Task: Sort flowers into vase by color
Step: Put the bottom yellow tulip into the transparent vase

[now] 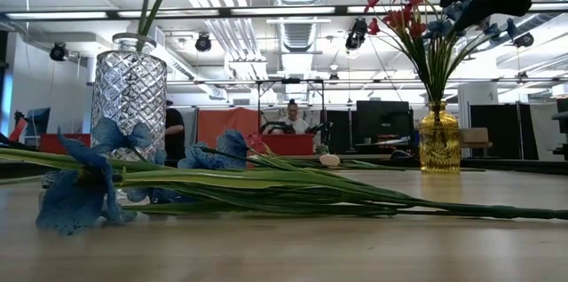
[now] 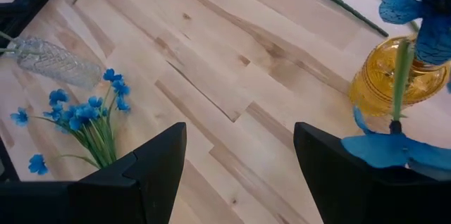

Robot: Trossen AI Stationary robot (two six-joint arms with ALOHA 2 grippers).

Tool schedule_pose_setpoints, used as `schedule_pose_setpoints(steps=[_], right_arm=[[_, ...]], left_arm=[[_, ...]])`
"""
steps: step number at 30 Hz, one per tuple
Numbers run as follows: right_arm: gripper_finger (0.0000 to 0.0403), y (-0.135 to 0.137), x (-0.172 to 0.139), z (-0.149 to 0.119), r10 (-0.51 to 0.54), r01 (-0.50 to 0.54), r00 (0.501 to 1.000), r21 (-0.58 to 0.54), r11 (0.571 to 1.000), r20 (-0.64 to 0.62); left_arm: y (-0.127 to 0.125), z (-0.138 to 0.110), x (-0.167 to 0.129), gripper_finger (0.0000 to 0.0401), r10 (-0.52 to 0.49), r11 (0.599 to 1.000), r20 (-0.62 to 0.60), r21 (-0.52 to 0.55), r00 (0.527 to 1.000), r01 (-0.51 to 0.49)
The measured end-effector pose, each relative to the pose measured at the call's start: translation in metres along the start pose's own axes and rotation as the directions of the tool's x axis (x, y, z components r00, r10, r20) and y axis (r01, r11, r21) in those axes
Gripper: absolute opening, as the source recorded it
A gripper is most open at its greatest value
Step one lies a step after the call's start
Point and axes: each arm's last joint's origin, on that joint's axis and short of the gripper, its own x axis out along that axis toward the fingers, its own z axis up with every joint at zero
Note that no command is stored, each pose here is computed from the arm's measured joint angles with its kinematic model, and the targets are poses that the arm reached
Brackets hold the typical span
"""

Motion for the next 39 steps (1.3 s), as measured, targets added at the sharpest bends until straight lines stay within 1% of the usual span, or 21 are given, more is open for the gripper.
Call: schedule_pose_setpoints(steps=[8,15,20,27,33,36,39], right_arm=[[0.0254,0.0,0.0,0.0,0.001,-0.001,1.0,-0.006,1.0,0.0],[0.0254,0.0,0.0,0.0,0.002,-0.002,1.0,-0.008,1.0,-0.001],[0.0254,0.0,0.0,0.0,0.002,-0.002,1.0,-0.008,1.0,-0.001],[0.0254,0.0,0.0,0.0,0.007,-0.007,1.0,-0.006,1.0,-0.008],[0.0254,0.002,0.002,-0.001,0.019,-0.02,0.999,-0.027,0.999,-0.04],[0.0254,0.005,0.007,-0.003,0.022,-0.026,0.996,-0.049,0.998,-0.086],[0.0254,0.01,0.013,-0.006,0.019,-0.029,0.991,-0.076,0.997,-0.13]], left_arm=[[-0.002,-0.005,0.0,0.0013,-0.011,1.0,-0.035,-0.014,0.999,0.01],[-0.004,-0.009,0.001,0.0038,-0.012,0.999,-0.052,-0.031,0.999,0.01],[-0.006,-0.016,0.002,0.007,0.042,0.998,-0.101,-0.037,0.994,-0.046],[-0.007,-0.022,0.001,0.0132,0.052,0.994,-0.145,-0.086,0.988,-0.065],[-0.003,-0.021,-0.003,0.0182,0.091,0.991,-0.177,-0.078,0.98,-0.106],[0.001,-0.018,-0.008,0.0196,0.077,0.99,-0.19,-0.103,0.979,-0.098],[0.006,-0.016,-0.015,0.02,0.056,0.985,-0.223,-0.147,0.973,-0.09]])
